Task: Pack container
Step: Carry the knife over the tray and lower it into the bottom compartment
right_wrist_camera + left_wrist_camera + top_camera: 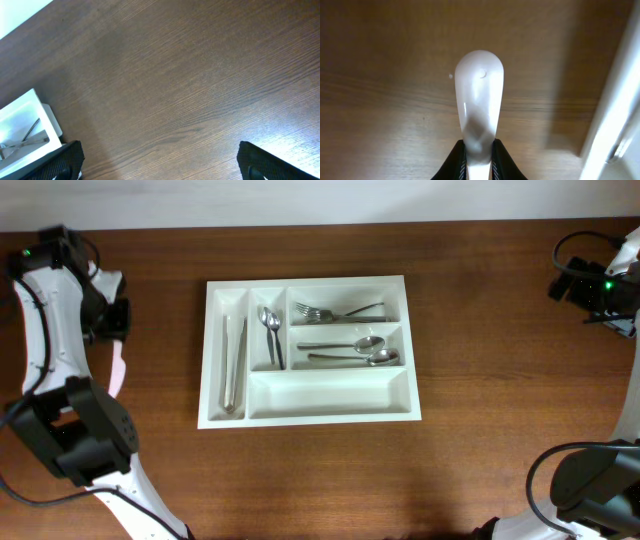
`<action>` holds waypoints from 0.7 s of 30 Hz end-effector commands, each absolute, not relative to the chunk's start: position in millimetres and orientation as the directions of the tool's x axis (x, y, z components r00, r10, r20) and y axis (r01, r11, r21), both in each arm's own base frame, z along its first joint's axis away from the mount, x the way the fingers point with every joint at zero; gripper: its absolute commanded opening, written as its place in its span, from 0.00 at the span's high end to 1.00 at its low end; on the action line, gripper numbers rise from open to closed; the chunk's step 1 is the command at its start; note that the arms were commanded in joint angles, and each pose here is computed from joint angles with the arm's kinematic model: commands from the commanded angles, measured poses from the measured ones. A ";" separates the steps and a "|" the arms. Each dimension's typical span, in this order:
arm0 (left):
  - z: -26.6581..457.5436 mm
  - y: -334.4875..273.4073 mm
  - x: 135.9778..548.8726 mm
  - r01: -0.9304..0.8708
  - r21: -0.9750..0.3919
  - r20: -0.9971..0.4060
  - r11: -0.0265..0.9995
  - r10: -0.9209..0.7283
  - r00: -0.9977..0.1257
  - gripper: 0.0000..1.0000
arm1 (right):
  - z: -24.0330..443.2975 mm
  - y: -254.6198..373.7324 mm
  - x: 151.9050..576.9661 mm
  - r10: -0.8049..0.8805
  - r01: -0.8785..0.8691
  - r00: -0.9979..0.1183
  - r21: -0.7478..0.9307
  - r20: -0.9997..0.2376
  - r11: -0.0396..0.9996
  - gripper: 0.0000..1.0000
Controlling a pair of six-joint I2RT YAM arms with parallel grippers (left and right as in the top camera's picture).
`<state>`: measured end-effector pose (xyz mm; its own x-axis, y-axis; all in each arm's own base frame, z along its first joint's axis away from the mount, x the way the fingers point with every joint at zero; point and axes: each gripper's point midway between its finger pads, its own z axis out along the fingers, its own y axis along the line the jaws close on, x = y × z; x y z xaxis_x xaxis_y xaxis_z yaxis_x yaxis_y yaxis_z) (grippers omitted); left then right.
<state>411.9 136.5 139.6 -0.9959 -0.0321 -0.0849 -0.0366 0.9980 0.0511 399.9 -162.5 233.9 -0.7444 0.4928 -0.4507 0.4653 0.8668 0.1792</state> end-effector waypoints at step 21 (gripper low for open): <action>216.0 -150.2 420.0 0.715 0.096 -0.312 0.692 0.703 -0.638 0.98 | 237.6 -163.5 399.2 0.487 0.465 -0.742 0.170 -0.461 0.869 0.01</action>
